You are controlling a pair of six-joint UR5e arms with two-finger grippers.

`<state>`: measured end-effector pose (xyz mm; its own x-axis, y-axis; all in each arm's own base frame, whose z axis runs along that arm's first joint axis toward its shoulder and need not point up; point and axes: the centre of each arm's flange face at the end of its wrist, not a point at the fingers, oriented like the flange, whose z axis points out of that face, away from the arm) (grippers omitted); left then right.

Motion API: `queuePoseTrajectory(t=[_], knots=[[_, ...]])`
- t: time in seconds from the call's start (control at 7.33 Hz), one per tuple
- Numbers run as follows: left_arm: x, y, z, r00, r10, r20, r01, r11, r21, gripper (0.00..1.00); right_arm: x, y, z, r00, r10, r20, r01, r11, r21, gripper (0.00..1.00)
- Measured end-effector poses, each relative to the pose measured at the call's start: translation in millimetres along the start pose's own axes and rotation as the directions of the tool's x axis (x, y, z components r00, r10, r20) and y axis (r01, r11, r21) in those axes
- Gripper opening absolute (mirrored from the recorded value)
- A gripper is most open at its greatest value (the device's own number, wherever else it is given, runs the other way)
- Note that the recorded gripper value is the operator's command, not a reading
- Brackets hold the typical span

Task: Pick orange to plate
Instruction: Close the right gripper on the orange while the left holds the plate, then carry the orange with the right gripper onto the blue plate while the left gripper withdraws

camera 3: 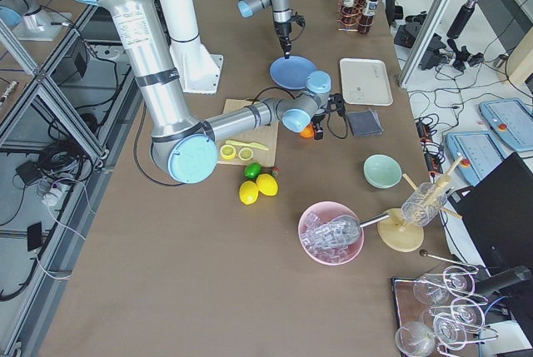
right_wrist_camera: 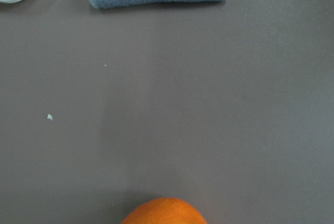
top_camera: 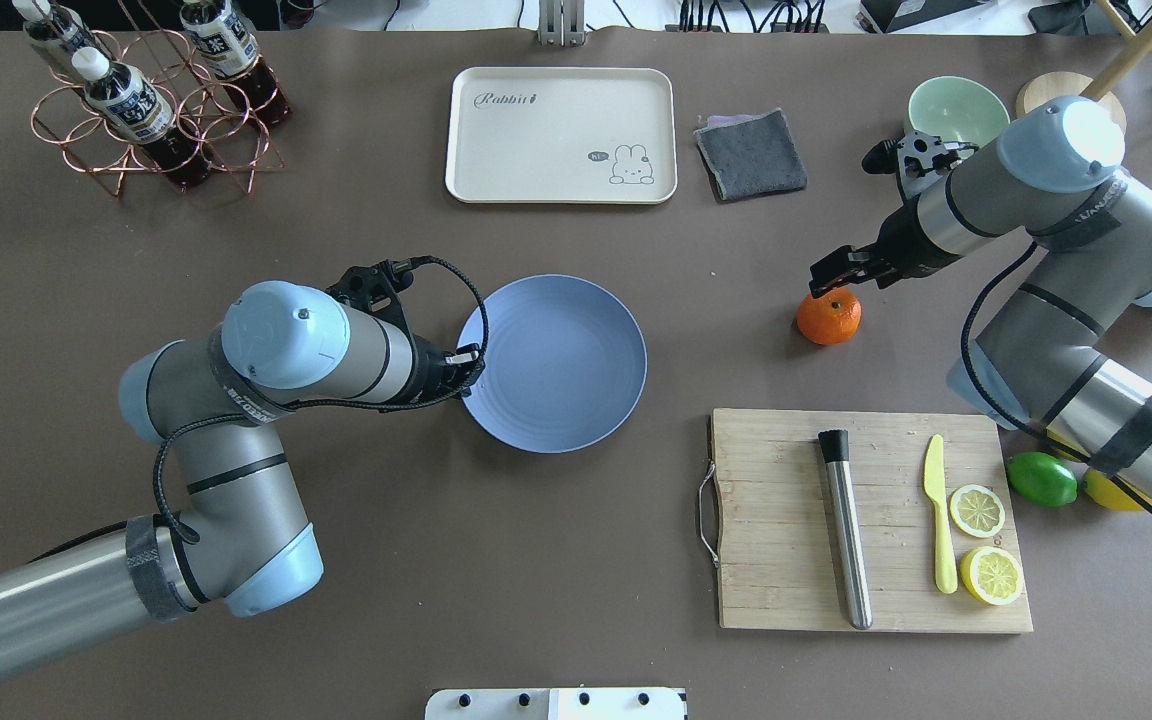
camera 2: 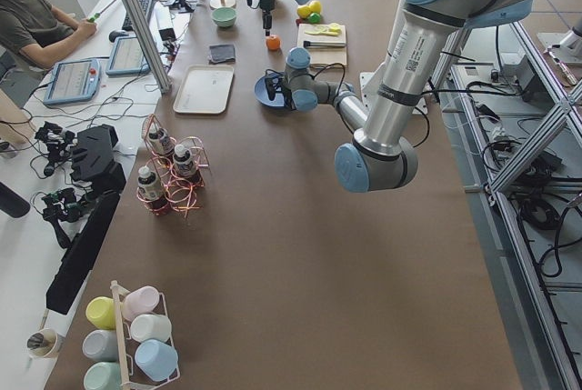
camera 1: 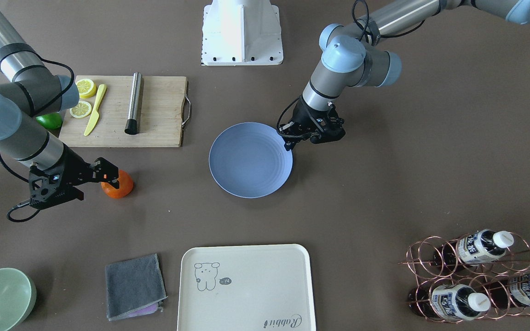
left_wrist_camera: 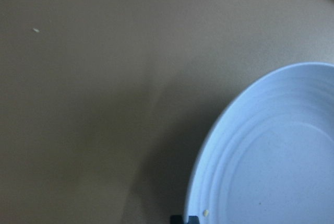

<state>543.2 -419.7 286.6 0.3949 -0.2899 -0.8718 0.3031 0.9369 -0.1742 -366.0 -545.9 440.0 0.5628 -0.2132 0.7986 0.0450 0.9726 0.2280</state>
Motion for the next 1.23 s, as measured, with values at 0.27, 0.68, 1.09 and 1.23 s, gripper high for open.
queuePoseTrajectory(t=[0.27,0.68,1.09,1.23], knots=[[1,6,6,1.0,0.002,0.005,-0.002,1.0,0.004,0.0,-16,7,12,1.0,0.012,0.0,-0.012,1.0,-0.008,0.99],[3,16,9,1.0,0.01,0.0,-0.01,1.0,0.006,0.97,-16,11,15,1.0,0.023,-0.007,-0.023,1.0,-0.011,0.0],[14,-7,-25,0.999,0.003,-0.047,-0.003,1.0,-0.002,0.97,-45,7,6,0.999,0.033,0.023,-0.033,0.999,0.001,0.0],[8,-38,-46,0.998,-0.012,-0.055,0.011,1.0,-0.026,0.97,-79,3,3,0.997,0.059,0.043,-0.059,0.998,0.01,0.0]])
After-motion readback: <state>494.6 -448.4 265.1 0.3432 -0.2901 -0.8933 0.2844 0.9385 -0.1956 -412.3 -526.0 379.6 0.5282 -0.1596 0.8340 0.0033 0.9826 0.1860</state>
